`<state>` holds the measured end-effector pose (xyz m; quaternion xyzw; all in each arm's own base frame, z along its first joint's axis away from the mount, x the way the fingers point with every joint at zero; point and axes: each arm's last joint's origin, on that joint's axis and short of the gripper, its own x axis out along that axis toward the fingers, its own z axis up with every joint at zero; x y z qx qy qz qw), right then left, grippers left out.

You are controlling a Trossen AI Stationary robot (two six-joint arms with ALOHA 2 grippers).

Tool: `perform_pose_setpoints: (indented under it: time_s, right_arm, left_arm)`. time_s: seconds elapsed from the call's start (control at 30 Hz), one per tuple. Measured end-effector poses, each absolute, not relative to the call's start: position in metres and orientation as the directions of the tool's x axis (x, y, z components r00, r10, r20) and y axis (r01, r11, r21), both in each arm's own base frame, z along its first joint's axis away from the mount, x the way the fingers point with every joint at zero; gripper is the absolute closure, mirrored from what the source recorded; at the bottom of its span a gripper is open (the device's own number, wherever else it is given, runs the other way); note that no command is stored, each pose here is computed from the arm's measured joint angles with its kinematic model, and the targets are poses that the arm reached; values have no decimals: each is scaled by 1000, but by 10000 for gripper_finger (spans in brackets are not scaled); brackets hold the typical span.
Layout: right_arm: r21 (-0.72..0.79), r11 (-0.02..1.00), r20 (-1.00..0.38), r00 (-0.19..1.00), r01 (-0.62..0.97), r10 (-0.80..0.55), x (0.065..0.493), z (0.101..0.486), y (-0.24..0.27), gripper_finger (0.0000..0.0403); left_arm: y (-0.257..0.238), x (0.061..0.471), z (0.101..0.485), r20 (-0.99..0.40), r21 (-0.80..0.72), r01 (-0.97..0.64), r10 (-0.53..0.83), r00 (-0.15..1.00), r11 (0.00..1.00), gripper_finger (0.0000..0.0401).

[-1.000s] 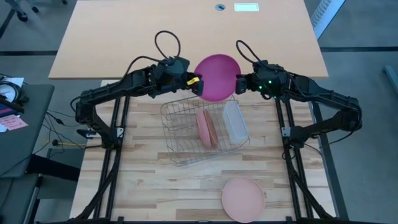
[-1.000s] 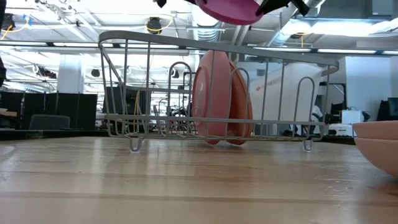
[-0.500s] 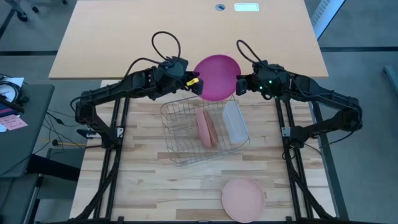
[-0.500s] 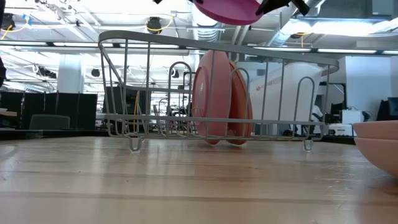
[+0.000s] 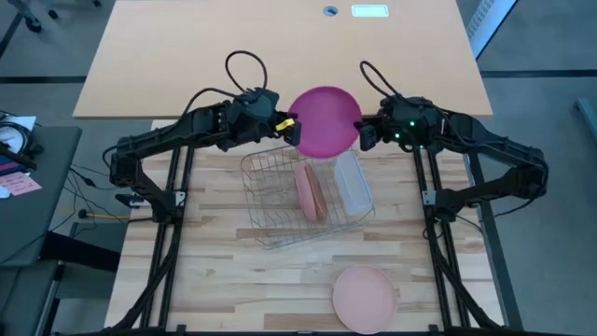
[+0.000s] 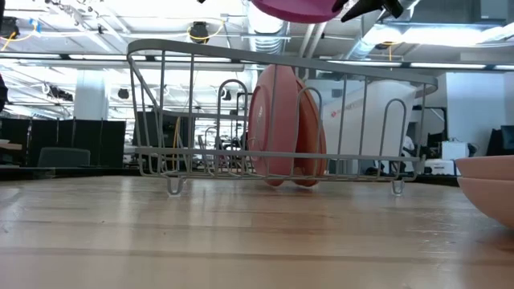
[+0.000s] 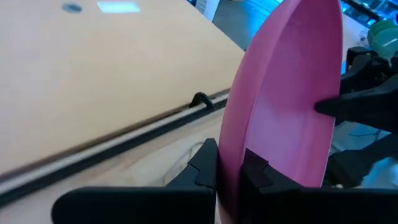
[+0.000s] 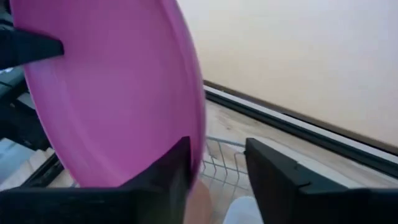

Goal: Sort dishes
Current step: Put the pink plate in the dish rack

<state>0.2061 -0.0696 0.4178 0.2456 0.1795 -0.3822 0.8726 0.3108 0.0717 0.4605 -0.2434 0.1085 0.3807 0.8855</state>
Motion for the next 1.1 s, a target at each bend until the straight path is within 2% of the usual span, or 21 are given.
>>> perform_pose_setpoints:
  time_s: [0.1, 0.17, 0.23, 0.3, 0.43, 0.53, 0.67, 0.77, 0.93, 1.1]
  right_arm:
    - [272, 598, -516, 639, 754, -570, 199, 419, -67, 212]
    - [198, 593, -561, 587, 780, -584, 189, 415, -65, 198]
    - [194, 598, -536, 595, 777, -599, 182, 420, -65, 189]
    - [147, 611, -565, 573, 778, -594, 177, 418, -63, 183]
    - [127, 669, -565, 608, 732, -558, 172, 420, -56, 181]
    - [137, 743, -510, 689, 655, -514, 170, 428, -49, 182]
    - [208, 898, -380, 878, 388, -291, 179, 444, -38, 182]
    - [250, 959, -245, 967, 132, -70, 189, 456, -29, 182]
    - [252, 948, -59, 975, -194, 216, 208, 470, -10, 199]
    - [256, 901, -55, 925, -350, 375, 232, 467, 8, 223]
  left_arm:
    - [70, 300, 461, -417, -364, -739, 610, 673, 567, 394]
    - [68, 287, 460, -468, -355, -770, 613, 637, 530, 394]
    - [66, 276, 467, -463, -421, -764, 609, 644, 489, 394]
    - [63, 263, 467, -515, -442, -774, 578, 633, 454, 394]
    - [58, 247, 468, -564, -503, -769, 523, 638, 395, 394]
    - [56, 232, 474, -576, -577, -733, 456, 678, 361, 394]
    - [57, 221, 473, -633, -657, -699, 296, 715, 283, 394]
    - [57, 220, 471, -658, -695, -669, 140, 739, 264, 394]
    - [65, 229, 466, -635, -766, -606, -111, 764, 214, 391]
    - [74, 249, 453, -603, -791, -599, -321, 730, 122, 389]
